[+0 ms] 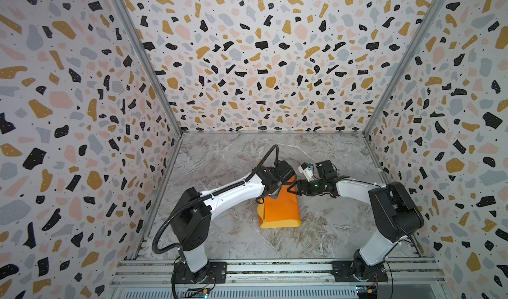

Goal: Wrap a gift box in wrapping paper
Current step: Second fold the wrapping paper around the gift box.

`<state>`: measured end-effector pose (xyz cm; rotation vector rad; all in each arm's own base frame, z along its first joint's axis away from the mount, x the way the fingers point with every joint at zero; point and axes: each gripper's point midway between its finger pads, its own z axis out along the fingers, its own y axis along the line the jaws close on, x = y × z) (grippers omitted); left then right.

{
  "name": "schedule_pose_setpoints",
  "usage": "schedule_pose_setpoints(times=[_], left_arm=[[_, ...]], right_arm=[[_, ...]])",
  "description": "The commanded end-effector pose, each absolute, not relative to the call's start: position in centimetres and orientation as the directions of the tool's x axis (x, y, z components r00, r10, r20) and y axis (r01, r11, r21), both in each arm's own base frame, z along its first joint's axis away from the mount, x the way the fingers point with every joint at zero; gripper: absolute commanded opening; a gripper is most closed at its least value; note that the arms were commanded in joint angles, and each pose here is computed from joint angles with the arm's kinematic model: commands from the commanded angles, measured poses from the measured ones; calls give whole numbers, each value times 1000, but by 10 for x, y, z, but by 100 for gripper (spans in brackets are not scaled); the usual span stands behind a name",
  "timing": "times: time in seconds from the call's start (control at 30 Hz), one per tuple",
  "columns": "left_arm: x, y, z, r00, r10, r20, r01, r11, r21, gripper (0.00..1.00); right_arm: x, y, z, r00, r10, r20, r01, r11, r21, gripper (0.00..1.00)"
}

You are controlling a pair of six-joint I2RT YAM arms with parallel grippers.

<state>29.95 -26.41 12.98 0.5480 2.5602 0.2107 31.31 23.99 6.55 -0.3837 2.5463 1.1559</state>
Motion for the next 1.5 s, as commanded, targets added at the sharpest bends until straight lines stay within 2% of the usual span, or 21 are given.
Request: schedule_pose_setpoints(times=[0.0, 0.87, 1.47], left_arm=[[298, -259, 130, -785, 448, -428, 329, 887, 324, 0], [291, -307, 110, -772, 502, -390, 457, 865, 208, 0], [292, -337, 119, -758, 484, -437, 503, 861, 80, 0]], right_arm=[[291, 229, 35, -942, -150, -300, -315, 703, 637, 84], [290, 230, 35, -944, -148, -296, -311, 701, 642, 83], [287, 232, 33, -945, -151, -291, -310, 701, 643, 83]])
